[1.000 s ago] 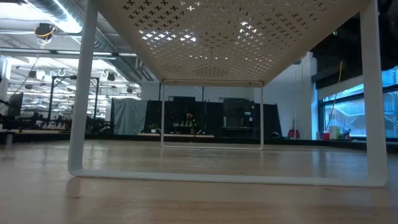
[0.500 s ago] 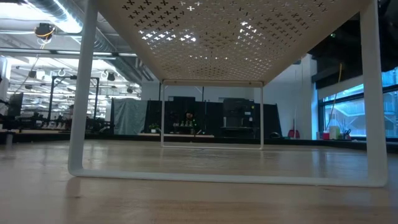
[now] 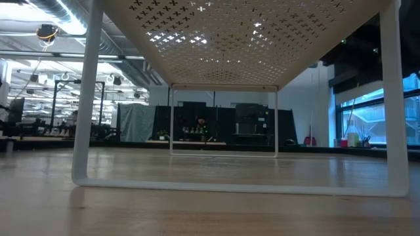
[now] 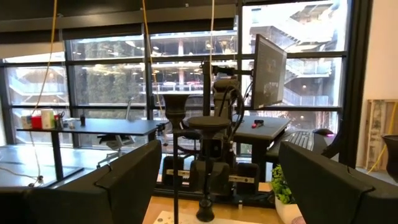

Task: Pick & Place candle stick holders
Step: Put the candle holder on the shelf

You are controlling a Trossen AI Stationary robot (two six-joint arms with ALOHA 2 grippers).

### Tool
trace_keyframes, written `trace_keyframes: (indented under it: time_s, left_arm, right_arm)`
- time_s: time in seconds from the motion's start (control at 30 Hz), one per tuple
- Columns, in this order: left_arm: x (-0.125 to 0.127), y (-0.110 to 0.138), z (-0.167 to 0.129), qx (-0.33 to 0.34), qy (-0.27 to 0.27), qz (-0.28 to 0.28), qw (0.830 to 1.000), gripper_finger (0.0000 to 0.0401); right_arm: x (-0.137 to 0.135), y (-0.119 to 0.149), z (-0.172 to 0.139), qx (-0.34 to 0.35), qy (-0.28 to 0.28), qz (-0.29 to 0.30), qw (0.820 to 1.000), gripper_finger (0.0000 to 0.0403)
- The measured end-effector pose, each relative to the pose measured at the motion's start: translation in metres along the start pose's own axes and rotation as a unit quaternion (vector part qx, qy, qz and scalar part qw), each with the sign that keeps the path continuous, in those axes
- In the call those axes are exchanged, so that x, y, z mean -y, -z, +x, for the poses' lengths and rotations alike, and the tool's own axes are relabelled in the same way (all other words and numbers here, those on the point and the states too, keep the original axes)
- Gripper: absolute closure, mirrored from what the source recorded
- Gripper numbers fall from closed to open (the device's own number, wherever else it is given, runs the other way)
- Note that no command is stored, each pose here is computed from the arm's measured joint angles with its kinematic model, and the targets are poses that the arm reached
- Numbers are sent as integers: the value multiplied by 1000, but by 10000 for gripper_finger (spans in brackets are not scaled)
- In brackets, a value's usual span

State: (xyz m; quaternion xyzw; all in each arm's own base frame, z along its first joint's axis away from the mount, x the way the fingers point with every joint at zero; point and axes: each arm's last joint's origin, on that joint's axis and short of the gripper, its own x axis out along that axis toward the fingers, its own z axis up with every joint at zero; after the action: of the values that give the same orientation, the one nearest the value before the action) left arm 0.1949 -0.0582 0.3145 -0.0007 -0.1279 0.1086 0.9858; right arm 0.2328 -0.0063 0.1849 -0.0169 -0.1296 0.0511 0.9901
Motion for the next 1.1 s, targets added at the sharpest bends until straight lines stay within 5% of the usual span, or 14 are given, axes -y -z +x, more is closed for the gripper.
trace_keyframes:
  time_s: [0.7, 1.1]
  left_arm:
    - [0, 0, 0, 1, 7, 4, 1000, 79]
    - [1, 0, 0, 2, 17, 4, 1000, 79]
  right_arm:
    - [3, 5, 3, -9, 14, 1, 1000, 389]
    - [2, 4, -10, 17, 78, 12, 997, 389]
